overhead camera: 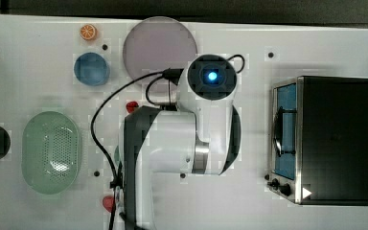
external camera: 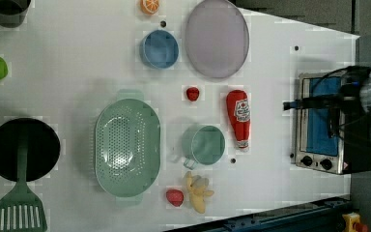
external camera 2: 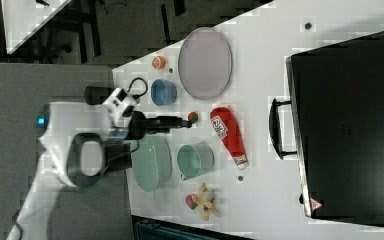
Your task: Pick Ketchup from the table and place it in strainer.
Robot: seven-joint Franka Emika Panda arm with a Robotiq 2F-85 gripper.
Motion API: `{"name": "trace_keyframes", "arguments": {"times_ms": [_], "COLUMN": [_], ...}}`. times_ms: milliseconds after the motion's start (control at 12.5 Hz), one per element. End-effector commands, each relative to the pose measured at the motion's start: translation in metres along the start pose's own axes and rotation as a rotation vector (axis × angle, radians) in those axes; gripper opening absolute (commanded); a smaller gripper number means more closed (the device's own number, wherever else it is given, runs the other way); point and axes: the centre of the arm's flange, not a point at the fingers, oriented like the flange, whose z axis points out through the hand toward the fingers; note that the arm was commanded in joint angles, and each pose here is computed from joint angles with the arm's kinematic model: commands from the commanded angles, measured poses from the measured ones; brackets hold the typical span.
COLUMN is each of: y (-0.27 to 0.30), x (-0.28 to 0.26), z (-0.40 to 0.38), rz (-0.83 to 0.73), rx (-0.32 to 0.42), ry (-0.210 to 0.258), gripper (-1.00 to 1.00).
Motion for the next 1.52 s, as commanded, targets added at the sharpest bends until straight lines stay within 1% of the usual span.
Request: {"name": "trace_keyframes", "arguments": {"times_ms": [80, 400, 560, 640, 880, 1200, 1360, 1440, 1520], "y": [-0.004, -0.008, -0.007, -0.007, -0.012, -0.019, -0.019, -0.017, -0.018], "x": [-0.001, -0.008, -0.009, -0.009, -0.011, -0.015, -0.021, -0.022, -0.023], "z": [0.014, 0.082, 0.108, 0.121, 0.156, 0.196, 0.215, 0.222, 0.226], "rz": [-0.187, -0.202, -0.232, -0.238, -0.245, -0.225, -0.209, -0.197, -0.198], "rx": [-0.017, -0.015, -0.054, -0.063, -0.05, -0.042, -0.035, -0.032, -0.03], "ry": [0.084, 0.045, 0.029, 0.024, 0.015, 0.042, 0.027, 0.021, 0.019], "gripper": [1.0, 1.0, 1.0, 1.0, 1.0, 1.0, 1.0, 0.92, 0.68]}}
